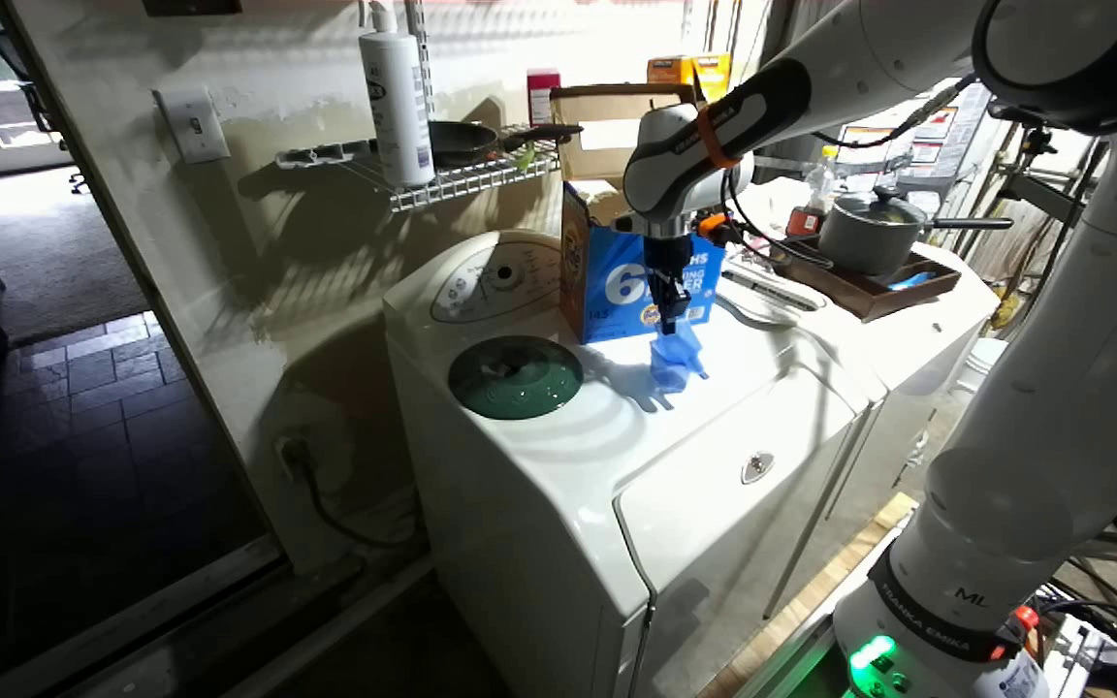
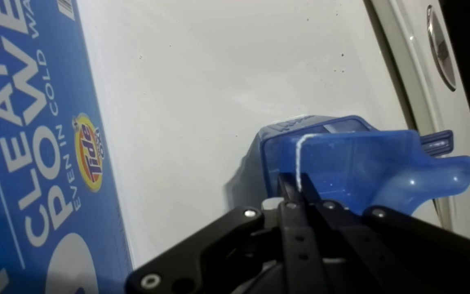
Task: Pick up the top light blue measuring cup and turn it one hundred and eighty degrees until the handles on both measuring cups are aligned
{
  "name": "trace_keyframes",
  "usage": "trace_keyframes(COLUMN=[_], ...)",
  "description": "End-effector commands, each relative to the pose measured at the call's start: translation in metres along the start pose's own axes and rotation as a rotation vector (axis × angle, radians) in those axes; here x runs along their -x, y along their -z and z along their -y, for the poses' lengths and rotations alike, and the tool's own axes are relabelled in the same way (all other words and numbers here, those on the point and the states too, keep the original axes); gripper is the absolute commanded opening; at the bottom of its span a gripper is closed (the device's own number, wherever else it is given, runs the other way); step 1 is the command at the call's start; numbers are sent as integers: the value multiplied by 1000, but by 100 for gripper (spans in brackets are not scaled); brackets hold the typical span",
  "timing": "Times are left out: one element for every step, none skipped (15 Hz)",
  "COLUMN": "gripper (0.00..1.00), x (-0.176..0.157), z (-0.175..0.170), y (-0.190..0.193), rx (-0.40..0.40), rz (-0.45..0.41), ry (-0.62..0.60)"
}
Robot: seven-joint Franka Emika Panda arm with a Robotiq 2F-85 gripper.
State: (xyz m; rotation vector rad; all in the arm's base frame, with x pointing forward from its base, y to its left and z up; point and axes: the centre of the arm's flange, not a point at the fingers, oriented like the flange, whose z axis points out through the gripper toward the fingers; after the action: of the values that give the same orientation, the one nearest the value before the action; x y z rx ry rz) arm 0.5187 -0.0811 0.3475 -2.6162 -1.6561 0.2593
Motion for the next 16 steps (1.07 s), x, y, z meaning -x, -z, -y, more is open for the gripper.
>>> trace_keyframes(gripper=[1, 1, 1, 1, 28, 30, 35, 43, 49, 55, 63, 69, 77, 84, 90, 98], x=[-3, -3, -2, -2, -3, -3, -4, -4, -5, -5, -6, -6, -8, -9, -12, -13], z=[0, -1, -2, -2, -2, -1, 1, 3, 5, 8, 11, 14, 19, 23, 29, 34], y=[-11, -12, -13, -13, -14, -13, -10, -8, -5, -1, 3, 7, 13, 18, 24, 28], rx=[-23, -24, -26, -26, -29, -29, -26, -22, -16, -8, -1, 9, 21, 32, 46, 58], rz=[20, 22, 23, 22, 22, 20, 15, 14, 13, 12, 11, 16, 13, 7, 2, -1], ry=[29, 26, 25, 24, 23, 24, 28, 29, 31, 32, 32, 28, 28, 28, 29, 31])
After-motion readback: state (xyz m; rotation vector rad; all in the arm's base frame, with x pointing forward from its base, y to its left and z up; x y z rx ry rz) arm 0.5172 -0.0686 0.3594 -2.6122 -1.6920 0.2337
